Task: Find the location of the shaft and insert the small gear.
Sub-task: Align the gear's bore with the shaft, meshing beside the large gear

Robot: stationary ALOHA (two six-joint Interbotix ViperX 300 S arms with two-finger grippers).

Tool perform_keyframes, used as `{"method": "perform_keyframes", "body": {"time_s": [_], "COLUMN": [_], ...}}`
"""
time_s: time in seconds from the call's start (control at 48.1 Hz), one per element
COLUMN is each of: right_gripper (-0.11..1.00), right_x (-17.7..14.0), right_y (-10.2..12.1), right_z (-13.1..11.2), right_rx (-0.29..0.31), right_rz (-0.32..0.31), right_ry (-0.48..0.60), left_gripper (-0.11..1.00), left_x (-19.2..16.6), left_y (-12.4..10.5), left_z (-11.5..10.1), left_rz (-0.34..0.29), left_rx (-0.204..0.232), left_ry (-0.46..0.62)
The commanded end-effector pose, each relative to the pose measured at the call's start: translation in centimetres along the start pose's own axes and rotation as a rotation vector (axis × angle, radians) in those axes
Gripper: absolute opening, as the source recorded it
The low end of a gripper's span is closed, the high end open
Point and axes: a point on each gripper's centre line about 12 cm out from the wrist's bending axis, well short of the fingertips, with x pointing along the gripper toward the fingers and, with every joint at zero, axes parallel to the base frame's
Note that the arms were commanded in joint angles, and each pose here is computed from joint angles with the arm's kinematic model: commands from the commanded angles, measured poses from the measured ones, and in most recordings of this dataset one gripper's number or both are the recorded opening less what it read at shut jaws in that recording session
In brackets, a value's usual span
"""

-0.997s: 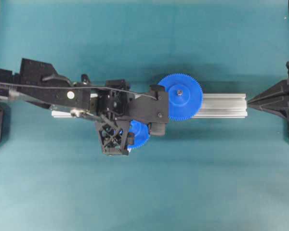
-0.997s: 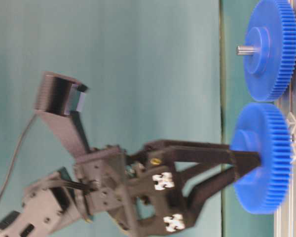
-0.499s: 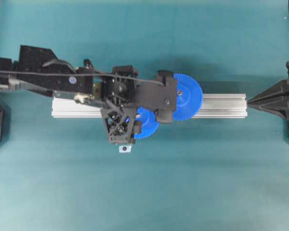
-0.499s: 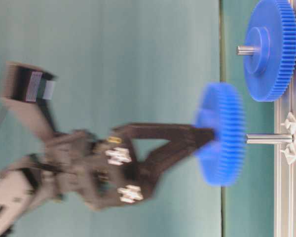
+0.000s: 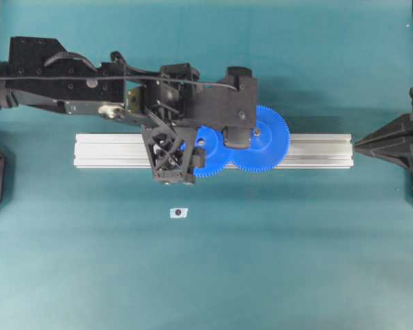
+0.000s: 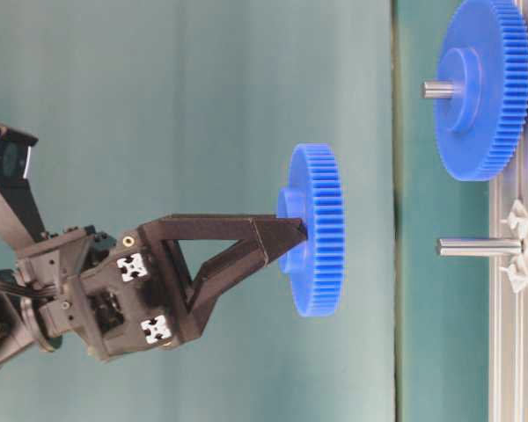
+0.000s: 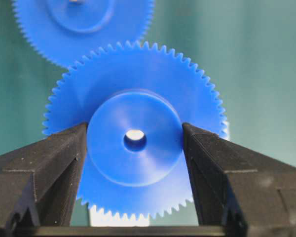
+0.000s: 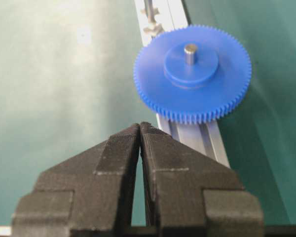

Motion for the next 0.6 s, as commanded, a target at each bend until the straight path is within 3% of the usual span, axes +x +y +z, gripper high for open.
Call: {"method": "perform_keyframes", "body": {"time_s": [0.0, 0.249, 0.582], "right_gripper": [0.12, 0.12, 0.12], "right_x": [0.0, 0.1, 0.1], "right_y": [0.0, -0.1, -0.1], "right_z": [0.3, -0.2, -0.3], "right_rx": [0.007, 0.008, 0.005], "right_rz": [0.0, -0.003, -0.006], "right_ry": [-0.011, -0.001, 0.002], "left_gripper": [0.65, 0.65, 0.65], "left_x": [-0.3, 1.5, 4.2], "left_y": [0.2, -0.1, -0.5], "left_z": [0.2, -1.2, -3.9], "left_rz": [0.009, 0.014, 0.0], "left_rx": [0.018, 0.033, 0.027], "left_ry": [-0.039, -0.083, 0.006]}}
